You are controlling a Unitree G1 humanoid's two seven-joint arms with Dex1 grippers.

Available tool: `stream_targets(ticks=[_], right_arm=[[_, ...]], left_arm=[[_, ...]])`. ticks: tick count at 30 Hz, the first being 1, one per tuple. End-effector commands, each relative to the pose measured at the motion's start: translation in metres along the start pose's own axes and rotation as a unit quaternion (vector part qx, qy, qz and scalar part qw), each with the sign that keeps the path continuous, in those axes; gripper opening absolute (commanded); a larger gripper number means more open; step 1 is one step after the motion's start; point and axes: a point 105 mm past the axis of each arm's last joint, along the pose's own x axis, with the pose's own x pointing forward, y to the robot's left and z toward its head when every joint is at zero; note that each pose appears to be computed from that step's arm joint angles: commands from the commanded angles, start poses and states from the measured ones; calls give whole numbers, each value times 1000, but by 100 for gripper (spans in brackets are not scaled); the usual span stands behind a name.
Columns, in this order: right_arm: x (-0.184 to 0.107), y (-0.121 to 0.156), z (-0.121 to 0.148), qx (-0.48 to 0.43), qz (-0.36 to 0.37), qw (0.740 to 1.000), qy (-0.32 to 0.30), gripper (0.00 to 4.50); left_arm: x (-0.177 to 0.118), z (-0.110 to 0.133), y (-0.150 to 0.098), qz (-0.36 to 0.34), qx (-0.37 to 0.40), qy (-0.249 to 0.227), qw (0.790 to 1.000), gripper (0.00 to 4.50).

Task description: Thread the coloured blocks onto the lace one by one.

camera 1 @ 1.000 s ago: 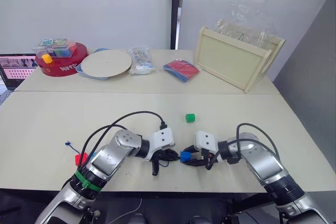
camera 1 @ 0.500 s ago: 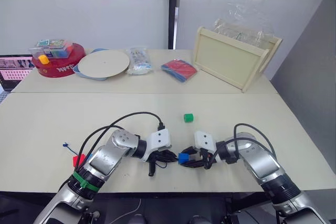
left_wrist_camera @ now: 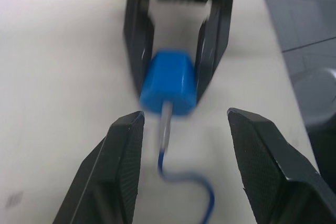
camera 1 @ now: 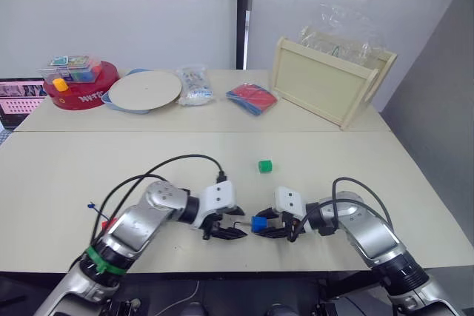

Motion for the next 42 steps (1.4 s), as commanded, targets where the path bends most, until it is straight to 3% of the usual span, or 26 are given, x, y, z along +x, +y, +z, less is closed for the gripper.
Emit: stream_targets(ticks=[1,7,14,21,30,42], right_arm=[[-7,1,-13,25,-10,999,19,129],[-8,1,-15,33,-14,999,21,129],[-9,1,-15,36,-18,999,20,129],[-11,2,-12,37,-26,999,18,129],[-13,1,-13,40,-31,999,21,129],[-11,2,-11,44,-40,998,17,129]], left_arm=[[-11,2,-3,19,-4,-8,1000,268],[-8,-6,-12,24,-37,-11,999,268],[7,2,-11,33,-75,-46,996,268],[25,-21,-10,59,-91,-7,994,268],[30,-7,-11,29,-75,-42,996,0],[41,8,-3,3,-34,-49,998,0]])
